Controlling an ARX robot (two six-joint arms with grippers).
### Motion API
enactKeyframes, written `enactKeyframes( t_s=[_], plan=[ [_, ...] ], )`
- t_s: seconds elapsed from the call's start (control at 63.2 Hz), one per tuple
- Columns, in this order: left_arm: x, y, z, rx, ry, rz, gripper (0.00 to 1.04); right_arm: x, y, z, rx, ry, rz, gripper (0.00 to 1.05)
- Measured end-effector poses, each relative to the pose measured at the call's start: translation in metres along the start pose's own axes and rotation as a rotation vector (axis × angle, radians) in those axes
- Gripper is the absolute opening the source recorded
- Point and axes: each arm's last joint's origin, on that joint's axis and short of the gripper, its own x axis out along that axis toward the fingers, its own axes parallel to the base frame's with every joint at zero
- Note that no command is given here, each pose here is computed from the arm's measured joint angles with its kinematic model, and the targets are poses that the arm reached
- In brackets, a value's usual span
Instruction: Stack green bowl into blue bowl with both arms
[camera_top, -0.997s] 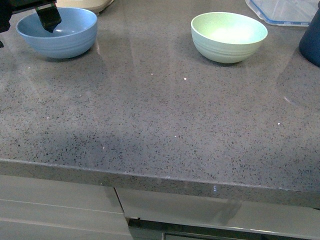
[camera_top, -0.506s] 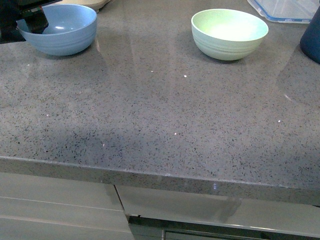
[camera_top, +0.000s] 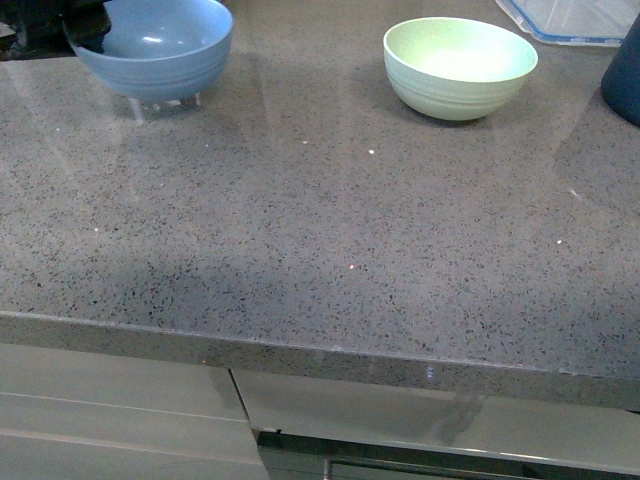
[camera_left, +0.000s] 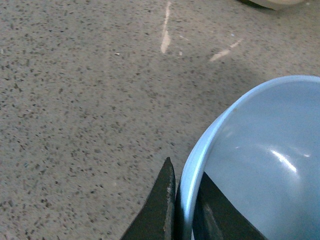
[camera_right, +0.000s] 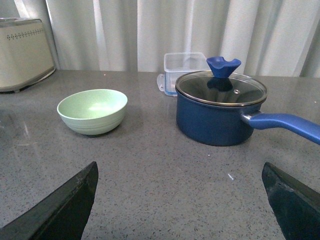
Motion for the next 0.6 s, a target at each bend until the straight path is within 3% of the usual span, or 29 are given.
enactKeyframes(
  t_s=[0.269, 0.601],
  plan=[
    [-0.015, -0.049, 0.002, 0.043, -0.026, -0.077, 0.06, 0.0, 0.0, 0.0, 0.0, 0.0, 0.0, 0.95],
    [-0.006, -0.084, -0.002, 0.08, -0.023, -0.114, 0.06, 0.0, 0.0, 0.0, 0.0, 0.0, 0.0, 0.95]
  ],
)
